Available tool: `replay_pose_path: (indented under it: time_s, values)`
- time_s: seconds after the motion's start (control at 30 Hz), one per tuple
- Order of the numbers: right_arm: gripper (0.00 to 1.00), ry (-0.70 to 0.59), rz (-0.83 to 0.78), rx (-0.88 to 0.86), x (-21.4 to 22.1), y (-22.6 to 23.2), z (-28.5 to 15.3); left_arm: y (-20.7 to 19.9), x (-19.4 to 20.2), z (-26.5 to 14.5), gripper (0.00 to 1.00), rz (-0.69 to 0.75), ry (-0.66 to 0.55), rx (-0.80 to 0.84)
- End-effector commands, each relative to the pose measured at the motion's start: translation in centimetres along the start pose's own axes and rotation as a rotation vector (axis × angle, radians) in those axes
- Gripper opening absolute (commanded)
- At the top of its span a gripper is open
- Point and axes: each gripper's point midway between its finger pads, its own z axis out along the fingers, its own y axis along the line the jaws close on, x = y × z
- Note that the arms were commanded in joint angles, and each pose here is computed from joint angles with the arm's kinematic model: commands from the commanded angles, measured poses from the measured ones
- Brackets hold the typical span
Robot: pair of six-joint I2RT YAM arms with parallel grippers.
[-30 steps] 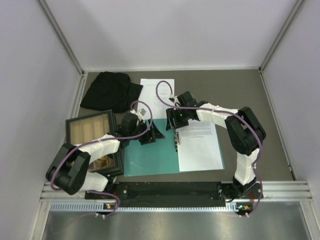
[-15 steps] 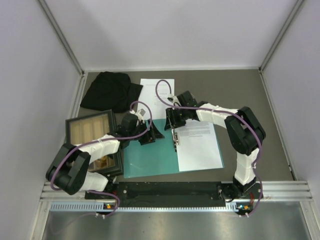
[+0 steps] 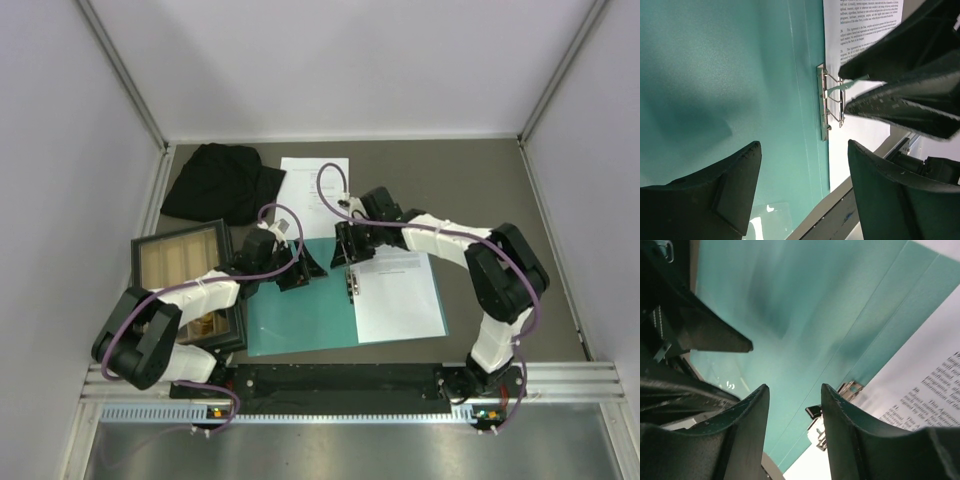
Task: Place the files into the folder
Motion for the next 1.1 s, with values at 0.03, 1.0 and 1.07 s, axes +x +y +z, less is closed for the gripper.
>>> replay_pose_path:
  time_s: [0.03,1.0,1.07]
  values:
    - [0.47,-0.003,-0.052,-0.089,1.2,4.1,-1.7,-0.7,-0.7,0.1,0.74,0.014,-0.034,0.029]
    - [0.33,-0.092,0.789,0.247,5.8,2.6,-4.8,0.3,-1.1,1.8,0.70,0.084,-0.018,-0.039]
    - [0.32,-0.105,0.809,0.236,5.6,2.5,-4.5,0.1,-1.1,1.8,0.70,0.087,-0.019,-0.035]
